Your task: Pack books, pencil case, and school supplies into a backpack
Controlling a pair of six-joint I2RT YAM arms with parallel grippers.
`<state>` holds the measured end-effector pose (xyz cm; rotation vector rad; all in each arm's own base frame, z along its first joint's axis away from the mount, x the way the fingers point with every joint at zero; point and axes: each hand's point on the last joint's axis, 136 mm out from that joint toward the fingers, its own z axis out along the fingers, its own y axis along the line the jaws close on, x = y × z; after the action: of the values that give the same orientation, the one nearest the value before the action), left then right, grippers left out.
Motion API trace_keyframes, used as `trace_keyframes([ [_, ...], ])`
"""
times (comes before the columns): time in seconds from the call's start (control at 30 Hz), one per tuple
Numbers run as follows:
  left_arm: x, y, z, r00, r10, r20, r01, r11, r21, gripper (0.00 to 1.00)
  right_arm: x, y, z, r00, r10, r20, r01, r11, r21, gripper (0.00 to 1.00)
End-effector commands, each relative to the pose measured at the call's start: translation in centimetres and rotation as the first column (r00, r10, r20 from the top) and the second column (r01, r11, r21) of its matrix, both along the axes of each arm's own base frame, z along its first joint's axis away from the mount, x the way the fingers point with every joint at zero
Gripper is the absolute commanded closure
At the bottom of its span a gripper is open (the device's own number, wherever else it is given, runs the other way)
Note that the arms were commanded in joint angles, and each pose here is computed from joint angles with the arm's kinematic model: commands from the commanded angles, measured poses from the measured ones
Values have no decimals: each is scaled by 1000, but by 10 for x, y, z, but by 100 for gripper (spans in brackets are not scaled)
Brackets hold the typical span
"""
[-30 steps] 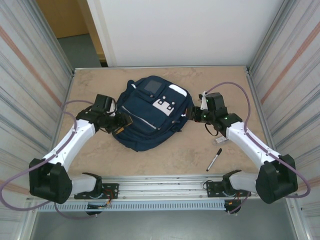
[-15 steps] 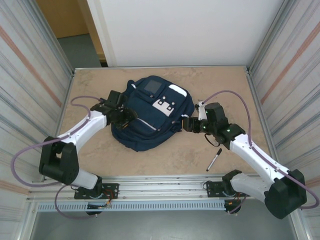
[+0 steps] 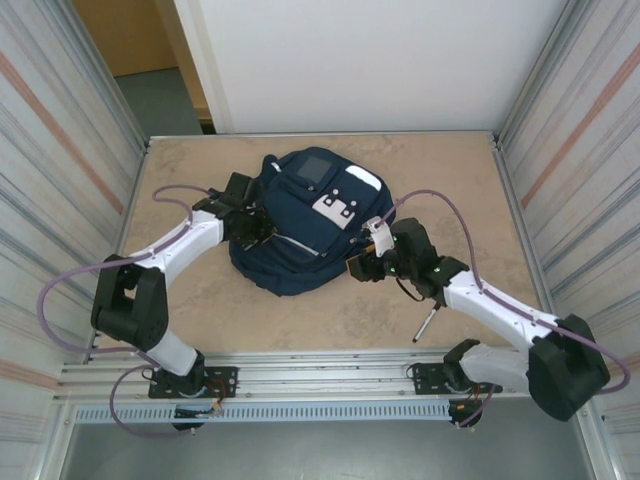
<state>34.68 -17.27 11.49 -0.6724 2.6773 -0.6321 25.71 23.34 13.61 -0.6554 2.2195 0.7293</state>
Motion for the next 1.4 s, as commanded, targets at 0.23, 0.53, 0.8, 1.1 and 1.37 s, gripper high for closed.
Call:
trace_keyframes([
  [0.23, -12, -24, 41, 997, -79, 3, 78, 968, -240, 100, 23, 44, 3, 981, 183, -61, -172, 973, 151, 38],
  [0.53, -13, -26, 37, 995, -101, -18, 91, 950, -300, 100, 50, 50, -30, 966, 246, -75, -247, 969, 4, 1],
  [0.8, -15, -22, 35, 995, -100, -22, 88, 946, -311, 100, 33, 71, -30, 913, 404, -59, -401, 914, 65, 18],
  [1.1, -13, -16, 32, 997, -71, -22, 60, 949, -310, 100, 9, 77, -35, 877, 476, -58, -476, 879, 15, 22],
  [1.37, -12, -13, 31, 998, -53, -20, 44, 948, -316, 100, 11, 79, -41, 891, 452, -34, -453, 891, -20, 52],
])
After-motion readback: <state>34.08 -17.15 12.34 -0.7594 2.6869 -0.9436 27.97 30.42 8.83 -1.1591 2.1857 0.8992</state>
